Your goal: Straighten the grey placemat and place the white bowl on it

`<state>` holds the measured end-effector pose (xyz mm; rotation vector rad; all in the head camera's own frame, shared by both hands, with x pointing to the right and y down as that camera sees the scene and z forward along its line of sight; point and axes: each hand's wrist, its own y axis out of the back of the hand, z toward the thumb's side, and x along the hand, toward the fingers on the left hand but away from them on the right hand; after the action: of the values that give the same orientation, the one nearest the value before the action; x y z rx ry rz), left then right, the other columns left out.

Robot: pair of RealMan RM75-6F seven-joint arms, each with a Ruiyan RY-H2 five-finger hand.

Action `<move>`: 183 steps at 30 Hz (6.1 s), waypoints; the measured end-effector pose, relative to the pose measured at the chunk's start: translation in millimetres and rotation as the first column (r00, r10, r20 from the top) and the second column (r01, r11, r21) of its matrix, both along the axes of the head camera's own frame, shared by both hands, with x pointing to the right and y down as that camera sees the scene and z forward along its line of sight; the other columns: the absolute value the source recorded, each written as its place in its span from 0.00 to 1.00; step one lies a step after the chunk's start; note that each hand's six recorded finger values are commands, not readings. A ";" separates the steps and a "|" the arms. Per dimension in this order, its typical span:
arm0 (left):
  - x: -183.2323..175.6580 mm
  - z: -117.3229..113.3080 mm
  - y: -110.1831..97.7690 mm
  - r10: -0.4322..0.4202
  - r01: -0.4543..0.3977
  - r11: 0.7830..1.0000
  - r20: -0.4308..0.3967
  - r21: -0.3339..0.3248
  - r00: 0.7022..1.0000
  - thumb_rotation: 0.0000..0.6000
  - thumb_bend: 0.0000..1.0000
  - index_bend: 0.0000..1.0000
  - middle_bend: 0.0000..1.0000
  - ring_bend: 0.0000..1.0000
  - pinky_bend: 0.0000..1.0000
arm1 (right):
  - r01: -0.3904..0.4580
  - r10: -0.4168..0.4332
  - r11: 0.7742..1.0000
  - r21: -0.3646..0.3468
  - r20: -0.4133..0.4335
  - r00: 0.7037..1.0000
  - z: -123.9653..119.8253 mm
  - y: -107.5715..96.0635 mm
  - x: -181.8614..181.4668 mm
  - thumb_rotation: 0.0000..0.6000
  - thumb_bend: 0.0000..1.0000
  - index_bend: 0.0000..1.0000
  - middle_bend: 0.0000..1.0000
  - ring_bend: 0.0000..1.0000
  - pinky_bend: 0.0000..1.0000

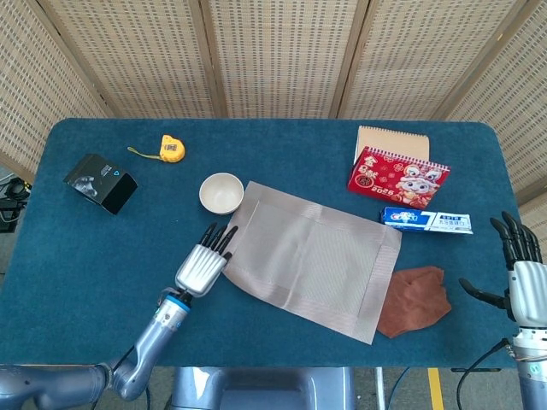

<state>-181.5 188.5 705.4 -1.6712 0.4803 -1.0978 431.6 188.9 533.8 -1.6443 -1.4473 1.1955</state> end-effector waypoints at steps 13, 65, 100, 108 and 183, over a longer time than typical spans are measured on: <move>-61.6 -37.5 72.4 0.012 -0.012 0.998 -0.007 -0.059 1.000 1.00 0.47 0.69 0.00 0.00 0.00 | 0.018 -0.018 1.000 -0.005 -0.020 1.000 3.0 4.8 -7.0 1.00 0.10 0.11 0.00 0.00 0.00; -90.7 -64.0 132.2 0.088 -0.099 0.963 -0.054 -0.253 0.995 1.00 0.26 0.05 0.00 0.00 0.00 | 0.040 -0.041 0.999 -0.012 -0.045 0.998 8.4 10.9 -14.4 1.00 0.10 0.11 0.00 0.00 0.00; -124.0 -83.2 3.1 -0.110 0.091 0.986 -0.133 -0.139 0.985 1.00 0.25 0.19 0.00 0.00 0.00 | 0.058 -0.060 0.998 -0.031 -0.049 0.997 12.3 15.4 -19.0 1.00 0.10 0.11 0.00 0.00 0.00; -106.8 -33.0 -64.2 -0.229 0.227 0.972 -0.034 -0.060 0.973 1.00 0.26 0.37 0.00 0.00 0.00 | 0.050 -0.053 0.997 -0.065 -0.048 0.997 20.4 14.2 -14.5 1.00 0.10 0.11 0.00 0.00 0.00; -14.6 -33.2 -72.3 -0.126 0.132 0.990 -0.126 0.039 0.984 1.00 0.63 0.83 0.00 0.00 0.00 | 0.045 -0.045 0.998 -0.049 0.018 0.999 12.9 10.7 -14.1 1.00 0.11 0.11 0.00 0.00 0.00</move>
<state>-196.2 116.2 672.2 -1.6917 0.6971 -1.0723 417.5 199.7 546.7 -1.7151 -1.3942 1.2031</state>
